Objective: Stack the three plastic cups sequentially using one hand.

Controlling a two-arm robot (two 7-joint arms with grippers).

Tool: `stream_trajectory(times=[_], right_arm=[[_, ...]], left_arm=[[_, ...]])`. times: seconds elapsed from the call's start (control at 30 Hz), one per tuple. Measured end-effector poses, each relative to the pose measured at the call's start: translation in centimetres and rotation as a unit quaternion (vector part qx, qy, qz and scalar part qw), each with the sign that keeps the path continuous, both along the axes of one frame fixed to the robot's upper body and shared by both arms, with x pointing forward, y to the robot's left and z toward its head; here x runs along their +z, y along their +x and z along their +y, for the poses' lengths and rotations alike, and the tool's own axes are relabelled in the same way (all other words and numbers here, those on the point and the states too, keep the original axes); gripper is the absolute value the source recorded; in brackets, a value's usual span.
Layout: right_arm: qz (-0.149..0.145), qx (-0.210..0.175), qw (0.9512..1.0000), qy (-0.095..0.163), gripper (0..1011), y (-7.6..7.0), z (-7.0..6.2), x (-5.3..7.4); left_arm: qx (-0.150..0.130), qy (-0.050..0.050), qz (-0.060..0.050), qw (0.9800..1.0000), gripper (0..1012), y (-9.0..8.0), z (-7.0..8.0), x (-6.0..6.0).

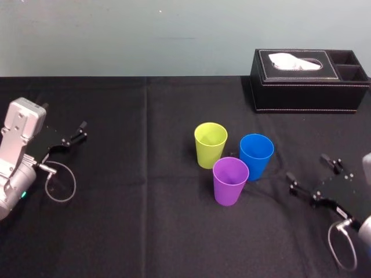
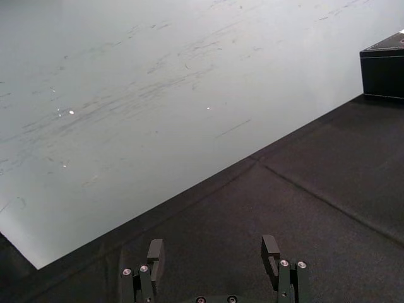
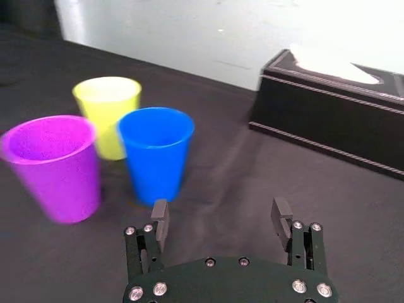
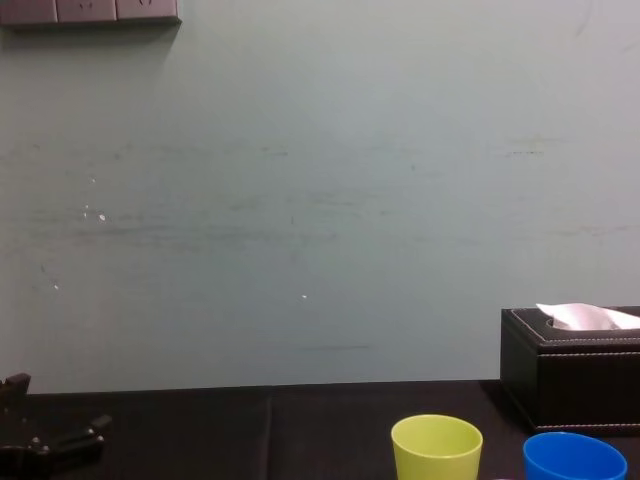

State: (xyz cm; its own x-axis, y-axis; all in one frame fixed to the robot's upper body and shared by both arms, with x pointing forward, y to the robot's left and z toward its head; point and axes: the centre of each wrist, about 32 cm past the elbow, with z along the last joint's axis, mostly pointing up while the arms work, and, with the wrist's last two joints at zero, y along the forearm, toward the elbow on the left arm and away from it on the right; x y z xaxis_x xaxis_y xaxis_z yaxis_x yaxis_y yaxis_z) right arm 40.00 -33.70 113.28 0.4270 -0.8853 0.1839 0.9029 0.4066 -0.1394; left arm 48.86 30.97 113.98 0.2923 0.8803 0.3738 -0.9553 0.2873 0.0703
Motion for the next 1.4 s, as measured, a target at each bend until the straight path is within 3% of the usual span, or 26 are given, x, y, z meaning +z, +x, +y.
stream_trajectory(times=[0.2, 0.33, 0.5, 0.9, 1.4], right_arm=[[-0.003, 0.057, 0.9984, 0.001, 1004, -1.6, 0.1, -0.6], [0.000, 0.109, 0.9939, 0.018, 1004, -2.2, 0.7, -1.2], [-0.004, 0.146, 0.9886, 0.037, 1004, -2.2, 1.9, -1.6], [-0.001, 0.156, 0.9860, 0.060, 1004, -0.6, 4.6, -2.0], [0.021, 0.152, 0.9853, 0.075, 1004, 1.3, 6.2, -2.2]], left_arm=[[0.000, 0.000, 0.000, 1.0000, 1011, 0.0, 0.0, 0.0], [0.000, 0.000, 0.000, 1.0000, 1011, 0.0, 0.0, 0.0], [0.000, 0.000, 0.000, 1.0000, 1011, 0.0, 0.0, 0.0], [0.000, 0.000, 0.000, 1.0000, 1011, 0.0, 0.0, 0.0], [0.000, 0.000, 0.000, 1.0000, 1011, 0.0, 0.0, 0.0]])
